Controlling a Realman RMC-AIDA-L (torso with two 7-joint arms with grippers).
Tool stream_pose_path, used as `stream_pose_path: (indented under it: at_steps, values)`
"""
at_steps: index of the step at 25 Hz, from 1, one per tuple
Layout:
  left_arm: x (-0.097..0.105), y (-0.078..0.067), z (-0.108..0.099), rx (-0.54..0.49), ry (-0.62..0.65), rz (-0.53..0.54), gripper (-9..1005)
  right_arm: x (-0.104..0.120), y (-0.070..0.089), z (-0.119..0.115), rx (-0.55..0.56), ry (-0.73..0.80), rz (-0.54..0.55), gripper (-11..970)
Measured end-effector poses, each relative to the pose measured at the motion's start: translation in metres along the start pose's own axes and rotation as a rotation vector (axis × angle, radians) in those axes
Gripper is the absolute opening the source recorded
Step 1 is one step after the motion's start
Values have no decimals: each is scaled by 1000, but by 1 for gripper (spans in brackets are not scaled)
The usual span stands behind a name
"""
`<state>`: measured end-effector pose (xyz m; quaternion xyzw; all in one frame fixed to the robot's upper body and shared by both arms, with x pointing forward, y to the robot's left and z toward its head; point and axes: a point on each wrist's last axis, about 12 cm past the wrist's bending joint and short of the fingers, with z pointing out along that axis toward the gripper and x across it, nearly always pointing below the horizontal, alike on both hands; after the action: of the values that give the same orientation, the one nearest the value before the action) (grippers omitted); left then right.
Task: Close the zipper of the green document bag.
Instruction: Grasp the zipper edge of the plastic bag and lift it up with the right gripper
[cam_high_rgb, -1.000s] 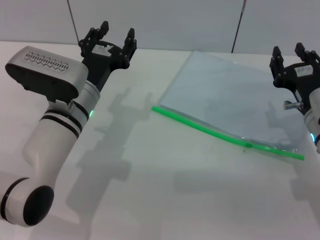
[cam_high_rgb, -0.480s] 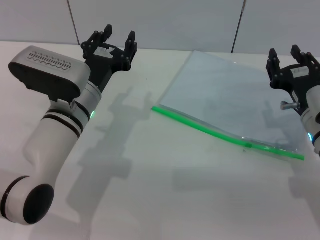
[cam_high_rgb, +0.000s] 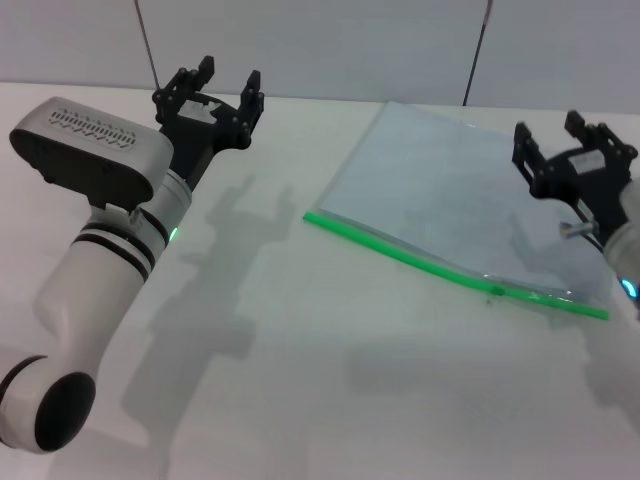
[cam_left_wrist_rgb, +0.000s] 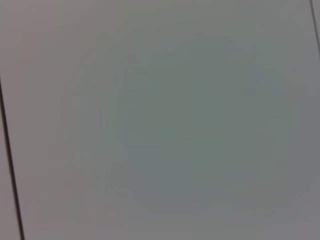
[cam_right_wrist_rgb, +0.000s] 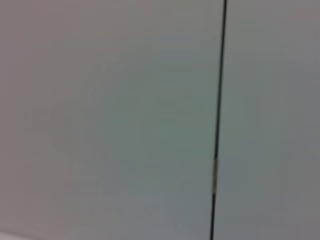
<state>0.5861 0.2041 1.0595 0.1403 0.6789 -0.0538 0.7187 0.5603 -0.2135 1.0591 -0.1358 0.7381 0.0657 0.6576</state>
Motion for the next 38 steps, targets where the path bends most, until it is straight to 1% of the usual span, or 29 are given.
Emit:
stream_pose_path:
  at_steps: [4, 7, 10, 14, 19, 23, 28, 30, 32, 35, 38]
  values:
    - [2, 3, -2, -15, 7, -3, 566, -4, -7, -14, -72, 62, -41, 601]
    - [4, 6, -4, -23, 13, 2, 566, -7, -9, -30, -133, 119, -136, 649]
    - [5, 7, -4, -25, 15, 3, 566, -8, -12, -43, -149, 155, -230, 699]
    - [5, 7, -4, -25, 16, 3, 565, -11, -15, -56, -134, 179, -337, 694]
    - [5, 8, -5, -32, 18, 1, 565, -4, -9, -60, -135, 213, -436, 690]
    - [7, 11, -5, -38, 23, 4, 564, -1, -8, -62, -120, 226, -490, 688]
    - [12, 19, -10, -65, 37, -7, 564, 4, -3, -65, -159, 261, -521, 686]
    - [13, 21, -13, -75, 37, -8, 563, 12, -2, -71, -199, 298, -571, 685]
    - [15, 27, -17, -97, 42, -12, 563, 14, -3, -73, -209, 310, -587, 685]
    - [17, 33, -21, -128, 47, -22, 563, 17, -9, -78, -212, 339, -625, 684]
    - [19, 36, -24, -146, 52, -29, 562, 19, -15, -80, -220, 372, -656, 683]
